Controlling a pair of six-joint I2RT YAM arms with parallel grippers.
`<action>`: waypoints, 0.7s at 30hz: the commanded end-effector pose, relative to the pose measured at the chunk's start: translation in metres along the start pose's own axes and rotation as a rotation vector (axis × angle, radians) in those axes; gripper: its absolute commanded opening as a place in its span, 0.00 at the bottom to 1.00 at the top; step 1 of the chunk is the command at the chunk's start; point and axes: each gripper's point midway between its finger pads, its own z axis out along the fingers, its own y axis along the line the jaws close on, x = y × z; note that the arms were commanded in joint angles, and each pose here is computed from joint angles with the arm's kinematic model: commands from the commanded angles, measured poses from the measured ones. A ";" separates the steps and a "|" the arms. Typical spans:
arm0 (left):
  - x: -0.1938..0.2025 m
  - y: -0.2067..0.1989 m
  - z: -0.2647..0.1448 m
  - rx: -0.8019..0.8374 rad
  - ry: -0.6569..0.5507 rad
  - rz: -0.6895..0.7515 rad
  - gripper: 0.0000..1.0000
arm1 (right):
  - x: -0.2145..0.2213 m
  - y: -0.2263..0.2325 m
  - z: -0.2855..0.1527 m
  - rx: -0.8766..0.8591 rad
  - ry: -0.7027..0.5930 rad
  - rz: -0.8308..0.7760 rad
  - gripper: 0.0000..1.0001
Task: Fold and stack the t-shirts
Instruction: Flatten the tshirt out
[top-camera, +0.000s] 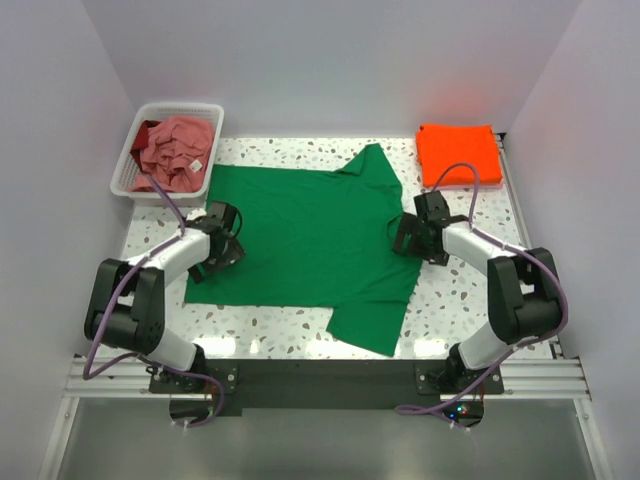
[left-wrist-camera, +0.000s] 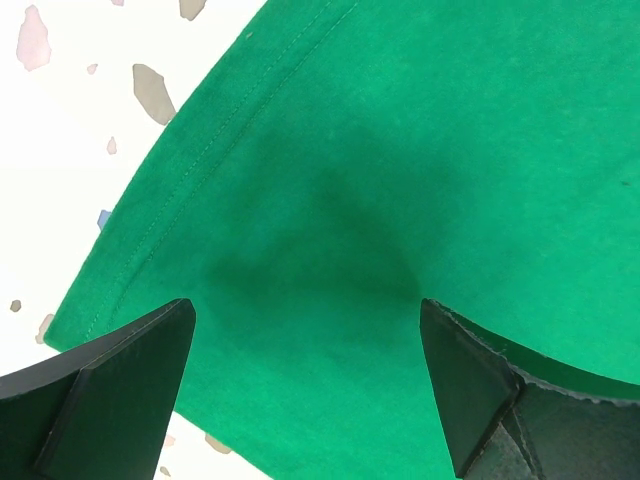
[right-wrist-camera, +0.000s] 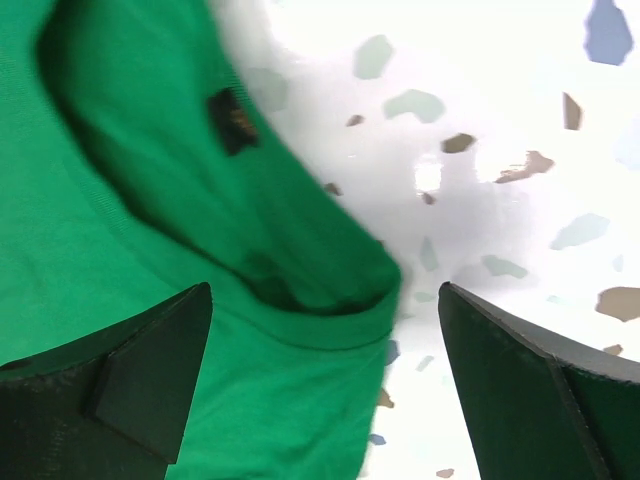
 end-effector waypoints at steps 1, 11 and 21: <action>-0.015 -0.008 -0.012 0.059 -0.043 -0.017 1.00 | -0.016 0.020 -0.019 -0.113 -0.039 -0.022 0.99; -0.038 -0.027 -0.032 0.157 -0.098 -0.044 1.00 | -0.094 0.083 -0.037 -0.297 -0.154 -0.063 0.99; -0.044 -0.033 -0.025 0.129 -0.094 -0.028 1.00 | -0.140 0.114 0.028 -0.241 -0.117 -0.099 0.98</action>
